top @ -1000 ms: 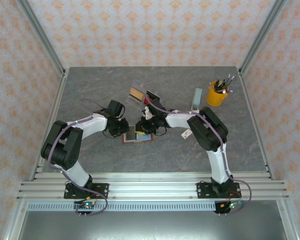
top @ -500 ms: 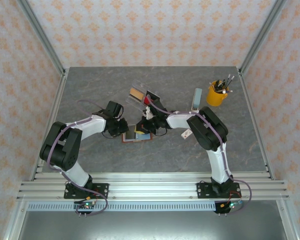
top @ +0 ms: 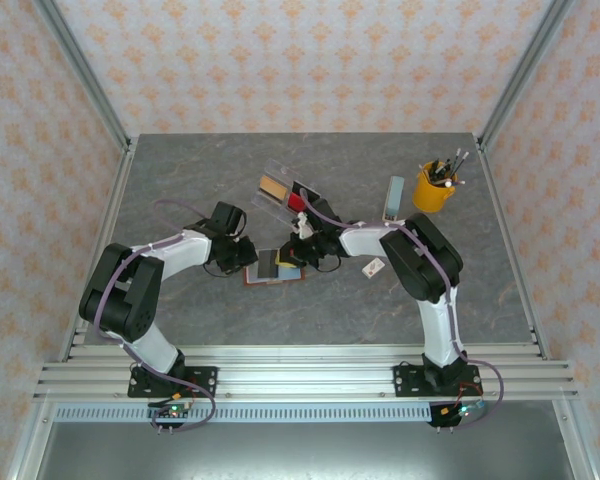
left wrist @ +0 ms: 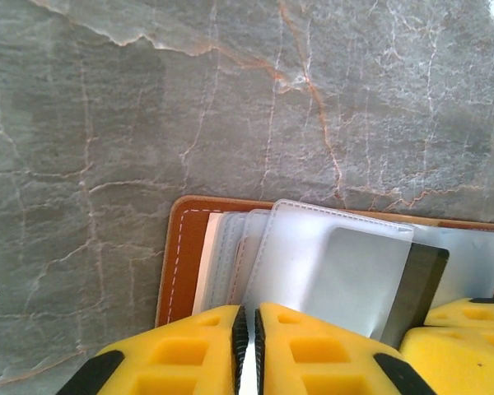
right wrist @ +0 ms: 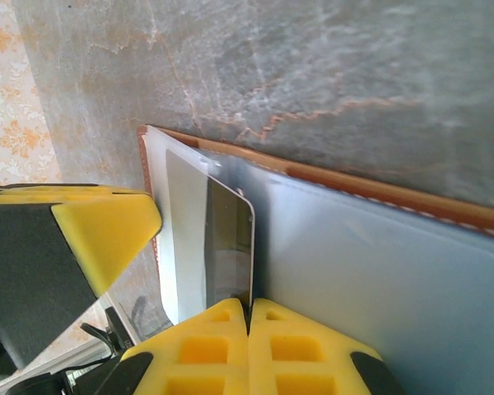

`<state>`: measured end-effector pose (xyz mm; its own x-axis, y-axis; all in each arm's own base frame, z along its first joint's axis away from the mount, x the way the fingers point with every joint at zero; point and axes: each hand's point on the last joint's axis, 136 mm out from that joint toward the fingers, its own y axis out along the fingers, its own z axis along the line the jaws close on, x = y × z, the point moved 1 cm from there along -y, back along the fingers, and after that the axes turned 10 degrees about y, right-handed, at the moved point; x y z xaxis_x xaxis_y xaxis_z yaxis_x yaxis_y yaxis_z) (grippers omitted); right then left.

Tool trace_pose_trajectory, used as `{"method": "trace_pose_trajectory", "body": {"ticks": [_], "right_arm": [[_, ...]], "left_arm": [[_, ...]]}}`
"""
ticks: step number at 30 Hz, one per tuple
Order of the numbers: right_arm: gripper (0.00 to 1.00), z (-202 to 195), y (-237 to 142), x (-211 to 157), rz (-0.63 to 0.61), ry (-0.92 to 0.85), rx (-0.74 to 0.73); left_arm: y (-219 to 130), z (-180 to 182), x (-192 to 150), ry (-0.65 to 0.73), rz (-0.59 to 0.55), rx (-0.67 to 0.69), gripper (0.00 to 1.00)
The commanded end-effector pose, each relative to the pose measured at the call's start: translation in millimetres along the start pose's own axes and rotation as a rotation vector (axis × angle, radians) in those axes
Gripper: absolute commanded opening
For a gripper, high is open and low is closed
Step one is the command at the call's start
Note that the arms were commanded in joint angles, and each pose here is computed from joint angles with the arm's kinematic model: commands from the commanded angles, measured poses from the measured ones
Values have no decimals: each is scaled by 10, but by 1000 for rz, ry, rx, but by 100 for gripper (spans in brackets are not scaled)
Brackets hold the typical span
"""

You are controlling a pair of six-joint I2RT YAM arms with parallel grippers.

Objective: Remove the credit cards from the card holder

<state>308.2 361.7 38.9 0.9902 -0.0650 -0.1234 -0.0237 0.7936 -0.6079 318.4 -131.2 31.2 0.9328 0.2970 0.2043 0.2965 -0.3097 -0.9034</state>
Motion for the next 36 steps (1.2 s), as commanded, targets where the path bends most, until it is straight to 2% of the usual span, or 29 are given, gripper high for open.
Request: {"method": "trace_pose_trajectory", "body": {"ticks": [1,9,12,17,24,36], "right_arm": [[0,-103,-96,-12,-21,-6,-46],[5,-95,-42,20,-19,4,-43],[7,-105,-23,24,-20,9,-47],[12,-114,-4,22,-15,12,-48],[20,-57,20,9,-3,2,-24],[20,38,146,0,3,6,0]], "left_arm": [[-26,214,-153,-3,67,81,17],[-347,-289,76,45,-16,-115,17],[-334,-337,66,61,-11,-116,15],[-98,-315,-35,57,49,-97,11],[55,-116,-107,45,94,5,8],[142,43,-235,27,121,51,8]]}}
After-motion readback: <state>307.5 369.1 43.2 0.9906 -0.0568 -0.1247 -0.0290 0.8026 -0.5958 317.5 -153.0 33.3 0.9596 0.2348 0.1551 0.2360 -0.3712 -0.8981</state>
